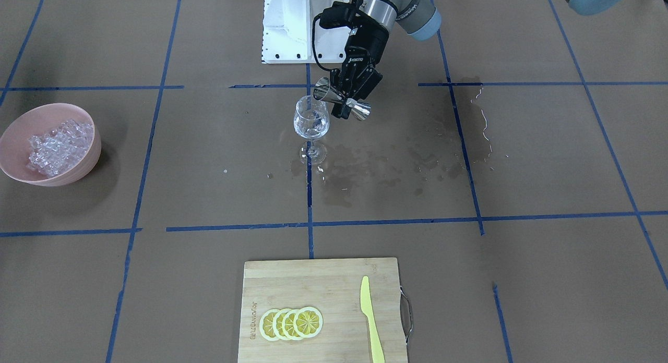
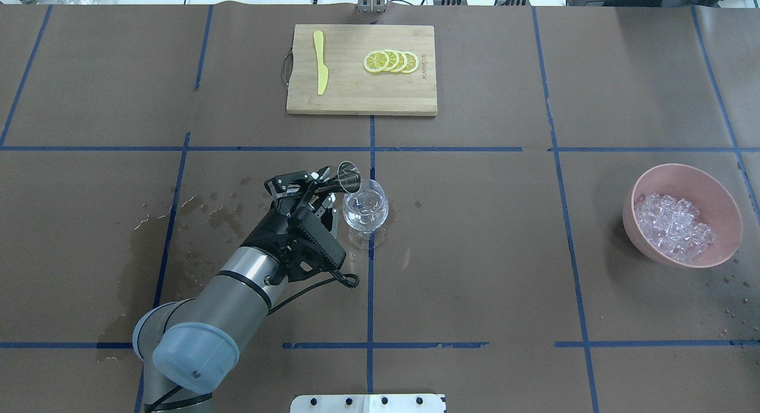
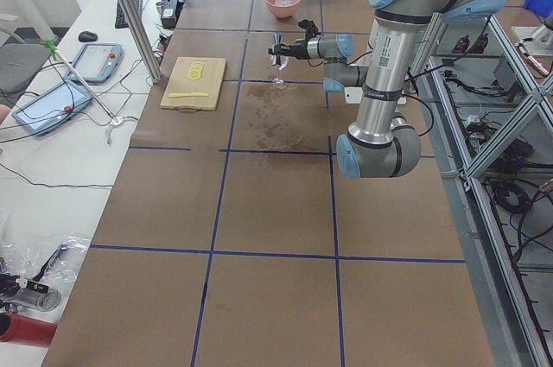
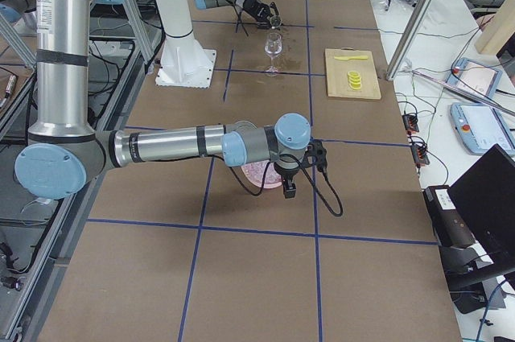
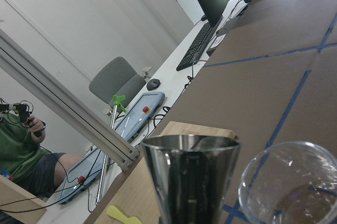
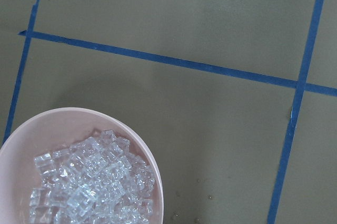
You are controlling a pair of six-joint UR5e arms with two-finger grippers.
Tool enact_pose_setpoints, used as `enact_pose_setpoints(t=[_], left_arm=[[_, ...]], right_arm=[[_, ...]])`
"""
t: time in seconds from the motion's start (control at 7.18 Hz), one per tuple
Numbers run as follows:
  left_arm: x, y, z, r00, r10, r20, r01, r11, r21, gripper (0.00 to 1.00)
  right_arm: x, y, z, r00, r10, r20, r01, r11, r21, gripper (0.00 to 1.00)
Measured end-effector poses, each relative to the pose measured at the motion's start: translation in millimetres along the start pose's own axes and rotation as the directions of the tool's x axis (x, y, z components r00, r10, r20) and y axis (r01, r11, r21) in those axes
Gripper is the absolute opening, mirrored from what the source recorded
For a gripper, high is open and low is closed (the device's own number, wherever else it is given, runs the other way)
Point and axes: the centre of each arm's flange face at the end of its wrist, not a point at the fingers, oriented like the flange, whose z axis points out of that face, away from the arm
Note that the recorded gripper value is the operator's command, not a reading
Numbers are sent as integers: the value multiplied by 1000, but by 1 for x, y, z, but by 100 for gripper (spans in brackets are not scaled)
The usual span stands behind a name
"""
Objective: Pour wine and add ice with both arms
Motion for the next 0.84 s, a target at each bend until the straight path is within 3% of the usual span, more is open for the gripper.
enact_pose_setpoints(t=[0.42,0.84], left_arm=[[-4,-19,-1,992,93,-81,-99,993,-65,0],[-10,-21,4,987,132,-91,-140,986,-93,0]], right_arm=[[1,0,1,1000,3,1,-3,1000,-2,100],[1,0,1,1000,4,1,-4,1000,-2,100]])
